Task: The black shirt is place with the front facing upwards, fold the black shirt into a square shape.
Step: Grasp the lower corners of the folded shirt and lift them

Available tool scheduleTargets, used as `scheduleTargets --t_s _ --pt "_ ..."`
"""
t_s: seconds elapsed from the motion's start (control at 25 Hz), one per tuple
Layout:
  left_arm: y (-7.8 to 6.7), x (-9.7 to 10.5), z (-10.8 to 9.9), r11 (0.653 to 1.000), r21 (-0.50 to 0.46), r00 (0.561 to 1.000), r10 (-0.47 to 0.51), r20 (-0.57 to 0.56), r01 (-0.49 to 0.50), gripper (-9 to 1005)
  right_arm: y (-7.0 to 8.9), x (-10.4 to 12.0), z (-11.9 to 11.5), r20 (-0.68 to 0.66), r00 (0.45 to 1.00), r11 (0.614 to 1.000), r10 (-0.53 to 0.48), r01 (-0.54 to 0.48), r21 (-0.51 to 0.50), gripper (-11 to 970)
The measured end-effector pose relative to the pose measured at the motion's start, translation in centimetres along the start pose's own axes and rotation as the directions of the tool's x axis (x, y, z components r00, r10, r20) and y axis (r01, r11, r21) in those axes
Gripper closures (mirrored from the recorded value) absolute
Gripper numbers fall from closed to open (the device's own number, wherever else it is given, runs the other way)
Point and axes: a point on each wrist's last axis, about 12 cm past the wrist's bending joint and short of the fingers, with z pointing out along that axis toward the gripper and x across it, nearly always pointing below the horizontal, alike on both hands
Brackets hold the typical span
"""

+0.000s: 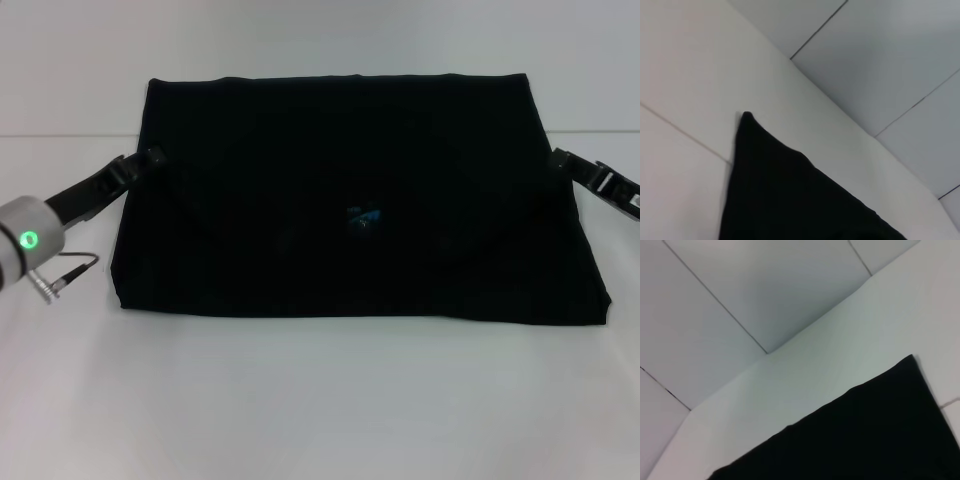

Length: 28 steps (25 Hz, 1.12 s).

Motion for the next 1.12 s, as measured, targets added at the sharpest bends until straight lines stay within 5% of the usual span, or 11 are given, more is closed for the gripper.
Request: scheduleTargets --t_s 0.28,0.44,0.6,0.8,1.12 --pt "0.8 -0.7 -3.1 0.991 0.105 0.997 -0.079 -0.026 0.081 425 -1.9 -0.1 -3.3 0.111 0.987 0.992 0.118 -0.113 -0.053 264" --pt "1.5 -1.0 -5.5 0.979 0.142 0.986 -0.134 -0.097 0.147 296 -1.8 0.1 -5.0 0.084 0.993 0.985 0.081 -0.067 -0.157 108" --pt "2.1 -0.9 -7.5 0.974 0.121 0.966 -0.166 -0.199 0.193 150 -0.3 1.1 -6.1 -0.046 0.993 0.940 -0.105 0.085 -0.329 68" --pt "2.8 -0.7 -9.4 0.967 0.065 0.930 -0.218 -0.295 0.247 151 0.7 3.1 -6.9 -0.188 0.928 0.863 -0.323 0.207 -0.461 29" --pt "2.9 -1.2 -8.3 0.994 0.005 0.938 -0.098 -0.332 0.106 152 0.3 4.1 -7.3 -0.232 0.901 0.854 -0.367 0.227 -0.469 34"
